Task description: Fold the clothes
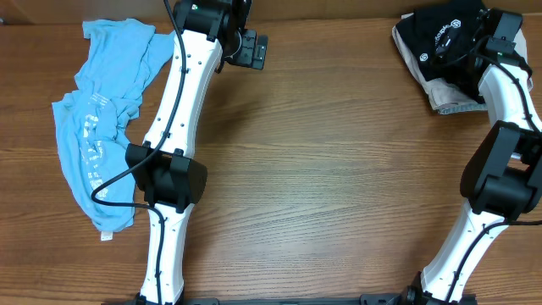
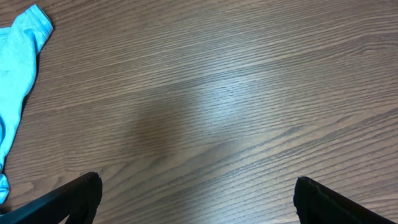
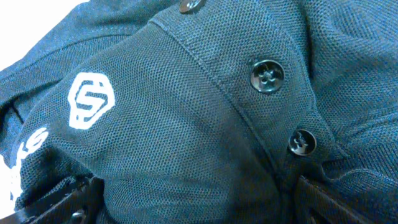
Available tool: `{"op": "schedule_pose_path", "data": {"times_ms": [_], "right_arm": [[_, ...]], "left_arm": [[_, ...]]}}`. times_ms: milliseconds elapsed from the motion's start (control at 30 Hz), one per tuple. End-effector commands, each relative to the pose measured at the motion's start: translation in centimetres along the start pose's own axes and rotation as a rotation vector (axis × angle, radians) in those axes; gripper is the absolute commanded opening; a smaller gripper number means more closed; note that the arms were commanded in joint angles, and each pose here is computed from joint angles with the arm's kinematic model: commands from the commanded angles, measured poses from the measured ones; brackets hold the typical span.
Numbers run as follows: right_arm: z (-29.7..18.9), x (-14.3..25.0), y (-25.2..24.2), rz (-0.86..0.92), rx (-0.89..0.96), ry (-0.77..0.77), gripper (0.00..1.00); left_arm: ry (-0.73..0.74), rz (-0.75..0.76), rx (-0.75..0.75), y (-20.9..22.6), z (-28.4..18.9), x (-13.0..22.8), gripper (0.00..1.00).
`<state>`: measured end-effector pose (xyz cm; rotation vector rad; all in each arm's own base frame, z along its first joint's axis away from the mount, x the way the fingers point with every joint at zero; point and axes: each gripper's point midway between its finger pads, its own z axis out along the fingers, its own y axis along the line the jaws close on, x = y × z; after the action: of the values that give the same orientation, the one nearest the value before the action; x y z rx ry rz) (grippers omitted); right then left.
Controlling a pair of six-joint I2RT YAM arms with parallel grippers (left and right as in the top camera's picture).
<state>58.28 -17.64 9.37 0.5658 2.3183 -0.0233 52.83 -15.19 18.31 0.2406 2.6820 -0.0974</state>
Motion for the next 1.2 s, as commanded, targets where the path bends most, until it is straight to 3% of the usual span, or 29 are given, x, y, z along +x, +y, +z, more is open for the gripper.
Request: {"op": "schedule_pose_path", "data": {"times_ms": [0, 200, 333, 500, 867, 1167], "right_arm": [[3.8, 7.9, -0.9, 0.052, -0.017, 0.241, 1.00], [-2.3, -1.3, 0.9, 0.057, -0.061, 0.159, 1.00], [-10.7, -8.3, 2.3, 0.048, -0.079, 0.042, 1.00], [-21.8, -12.9, 3.6, 0.008, -0.112, -0.128, 1.00], [-37.2, -9.5, 6.7, -0.007, -0.280, -0.136, 1.00], [-51.9, -8.5, 7.5, 0.000, -0.367, -0.391, 1.00]], "left_arm": [[-0.009, -0.013, -0.010, 0.3, -0.2, -0.2, 1.00], [-0.010, -0.013, -0.011, 0.4, -0.2, -0.2, 1.00], [-0.011, -0.013, -0.010, 0.4, -0.2, -0.2, 1.00], [-0.010, -0.013, -0.010, 0.3, -0.2, -0.2, 1.00], [-0.006, -0.025, 0.024, -0.2, -0.2, -0.1, 1.00], [-0.006, -0.025, 0.024, -0.2, -0.2, -0.1, 1.00]]}}
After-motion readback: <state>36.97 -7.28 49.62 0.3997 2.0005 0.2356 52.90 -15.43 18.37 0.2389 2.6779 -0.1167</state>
